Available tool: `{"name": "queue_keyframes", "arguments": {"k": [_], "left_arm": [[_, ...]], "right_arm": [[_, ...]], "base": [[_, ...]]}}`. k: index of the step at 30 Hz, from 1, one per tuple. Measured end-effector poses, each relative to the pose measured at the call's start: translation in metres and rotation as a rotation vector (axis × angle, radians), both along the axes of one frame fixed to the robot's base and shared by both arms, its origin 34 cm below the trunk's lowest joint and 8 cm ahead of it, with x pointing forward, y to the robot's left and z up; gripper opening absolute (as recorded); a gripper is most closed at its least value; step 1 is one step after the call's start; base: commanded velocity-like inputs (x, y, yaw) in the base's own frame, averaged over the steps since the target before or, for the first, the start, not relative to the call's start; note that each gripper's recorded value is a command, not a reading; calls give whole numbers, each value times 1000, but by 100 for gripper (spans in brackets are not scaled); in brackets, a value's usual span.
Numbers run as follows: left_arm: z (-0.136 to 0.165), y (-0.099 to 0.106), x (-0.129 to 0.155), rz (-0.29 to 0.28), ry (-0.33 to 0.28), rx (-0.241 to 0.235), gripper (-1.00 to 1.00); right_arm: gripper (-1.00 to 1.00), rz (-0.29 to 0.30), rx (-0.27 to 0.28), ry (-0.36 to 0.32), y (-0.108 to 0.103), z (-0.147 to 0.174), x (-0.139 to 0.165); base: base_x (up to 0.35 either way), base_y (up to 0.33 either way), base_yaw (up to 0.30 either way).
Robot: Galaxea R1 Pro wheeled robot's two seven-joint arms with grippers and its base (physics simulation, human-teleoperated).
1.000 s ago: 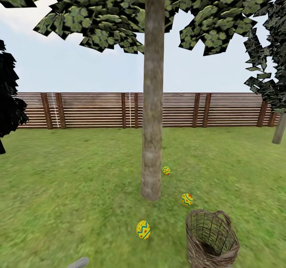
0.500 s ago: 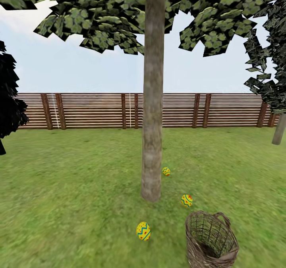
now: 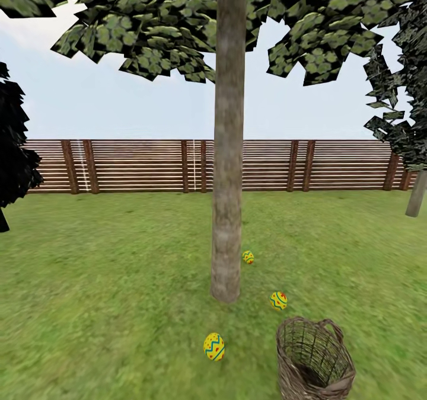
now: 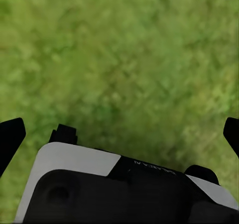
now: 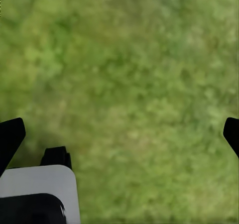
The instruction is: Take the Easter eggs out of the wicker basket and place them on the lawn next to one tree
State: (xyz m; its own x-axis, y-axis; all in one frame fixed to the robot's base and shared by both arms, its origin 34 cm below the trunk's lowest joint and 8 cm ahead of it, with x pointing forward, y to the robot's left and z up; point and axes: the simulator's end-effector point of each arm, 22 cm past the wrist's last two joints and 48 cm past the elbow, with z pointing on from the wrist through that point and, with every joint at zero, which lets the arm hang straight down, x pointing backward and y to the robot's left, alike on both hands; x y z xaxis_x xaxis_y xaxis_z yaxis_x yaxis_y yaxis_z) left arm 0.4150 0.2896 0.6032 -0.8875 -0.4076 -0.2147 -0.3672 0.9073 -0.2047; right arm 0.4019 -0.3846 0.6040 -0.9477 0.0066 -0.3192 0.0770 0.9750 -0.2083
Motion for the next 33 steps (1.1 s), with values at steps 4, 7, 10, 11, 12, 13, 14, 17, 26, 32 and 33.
{"name": "queue_keyframes", "arguments": {"k": [4, 7, 10, 11, 12, 13, 14, 17, 26, 32, 33], "left_arm": [[2, -2, -7, -1, 10, -1, 100], [-2, -3, -26, -2, 35, -1, 100], [-3, -4, -40, -3, 54, -3, 100], [-3, -4, -42, -3, 56, -3, 100], [-3, -5, -45, -4, 60, -3, 100], [-5, -5, -55, -4, 73, -3, 100], [-5, -5, -60, -4, 79, -3, 100], [-4, -6, -67, -4, 88, -4, 100], [-3, -7, -98, -5, 126, -5, 100], [-1, -13, -114, -8, 145, -11, 100], [-1, -14, -117, -9, 148, -13, 100]], "right_arm": [[100, 0, 0, 10, 0, 2, -8], [100, 0, 1, 26, 1, 1, -20], [100, 1, 2, 36, 1, 1, -31], [100, 1, 2, 35, 1, 1, -33], [100, 2, 2, 34, 1, 1, -36], [100, 5, 2, 30, 2, 0, -42], [100, 6, 1, 30, 2, 0, -44], [100, 7, 1, 35, 2, 1, -52], [100, 8, 2, 57, 3, 5, -73], [100, 8, 2, 72, 3, 8, -85], [100, 8, 3, 77, 4, 8, -89]], "base": [[0, 0, 0], [0, 0, 0], [0, 0, 0], [0, 0, 0], [0, 0, 0], [0, 0, 0], [0, 0, 0], [0, 0, 0], [0, 0, 0], [0, 0, 0], [0, 0, 0]]}}
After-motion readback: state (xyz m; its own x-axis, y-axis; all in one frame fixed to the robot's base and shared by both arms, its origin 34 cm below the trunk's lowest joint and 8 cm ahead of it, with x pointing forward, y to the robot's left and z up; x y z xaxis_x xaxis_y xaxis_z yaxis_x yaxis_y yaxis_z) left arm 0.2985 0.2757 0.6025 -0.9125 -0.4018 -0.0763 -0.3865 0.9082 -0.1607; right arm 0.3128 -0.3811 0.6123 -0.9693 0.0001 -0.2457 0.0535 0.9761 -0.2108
